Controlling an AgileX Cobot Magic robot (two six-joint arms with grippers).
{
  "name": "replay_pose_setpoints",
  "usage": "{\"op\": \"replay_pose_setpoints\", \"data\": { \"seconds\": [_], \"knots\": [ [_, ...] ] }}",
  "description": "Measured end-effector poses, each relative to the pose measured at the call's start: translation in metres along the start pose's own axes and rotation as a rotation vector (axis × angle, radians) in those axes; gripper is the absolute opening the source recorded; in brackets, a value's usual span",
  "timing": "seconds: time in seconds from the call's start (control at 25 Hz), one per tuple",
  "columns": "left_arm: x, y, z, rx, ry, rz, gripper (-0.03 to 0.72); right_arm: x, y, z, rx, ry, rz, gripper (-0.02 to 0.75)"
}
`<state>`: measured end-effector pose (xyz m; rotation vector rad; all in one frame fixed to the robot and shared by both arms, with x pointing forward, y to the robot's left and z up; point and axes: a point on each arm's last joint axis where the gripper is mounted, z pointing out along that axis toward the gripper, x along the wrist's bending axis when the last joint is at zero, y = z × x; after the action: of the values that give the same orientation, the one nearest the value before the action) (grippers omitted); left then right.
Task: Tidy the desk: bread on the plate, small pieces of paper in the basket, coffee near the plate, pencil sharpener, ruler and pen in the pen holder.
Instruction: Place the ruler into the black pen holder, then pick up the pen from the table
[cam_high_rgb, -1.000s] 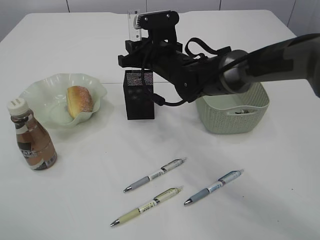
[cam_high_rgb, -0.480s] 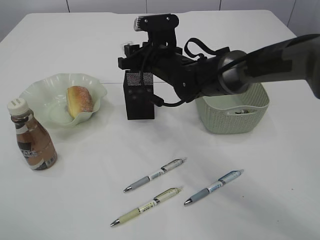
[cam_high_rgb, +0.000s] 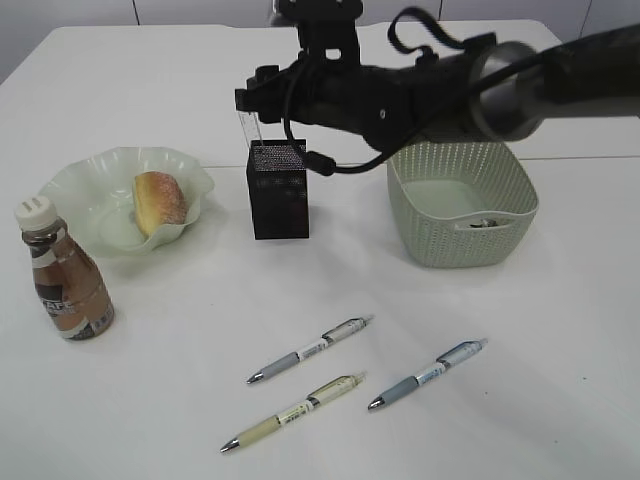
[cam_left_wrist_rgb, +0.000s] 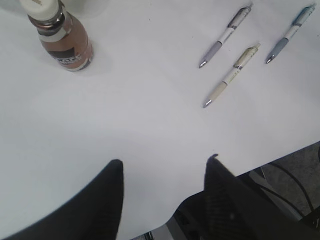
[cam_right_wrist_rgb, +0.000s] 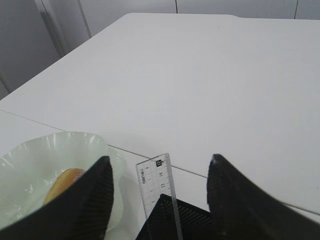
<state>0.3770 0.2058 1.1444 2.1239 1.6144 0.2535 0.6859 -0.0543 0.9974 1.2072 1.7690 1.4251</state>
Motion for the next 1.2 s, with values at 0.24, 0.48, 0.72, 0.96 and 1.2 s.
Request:
{"op": "replay_pose_setpoints", "data": {
  "seconds": [0.24,0.48,0.72,0.96,1.2],
  "knots": [
    [0.0,0.0,0.0,0.0,0.0,0.0,0.386,0.007,0.042,-0.042,0.142,0.011,0.042,0.438],
    [0.0,0.0,0.0,0.0,0.0,0.004,0.386,0.015,0.057,-0.081,0.36,0.045,0.128,0.438],
    [0.0,0.0,0.0,-0.005,-0.003,0.027,0.386,0.024,0.049,-0.108,0.638,0.095,0.193,0.438],
    [-0.003,0.005,0.009,0.015,-0.002,0.079,0.386,0.026,0.033,-0.126,0.899,0.11,0.167,0.439],
    [-0.007,0.012,0.026,0.069,0.004,0.118,0.386,0.025,0.024,-0.138,1.066,0.111,0.144,0.438]
  ]
}}
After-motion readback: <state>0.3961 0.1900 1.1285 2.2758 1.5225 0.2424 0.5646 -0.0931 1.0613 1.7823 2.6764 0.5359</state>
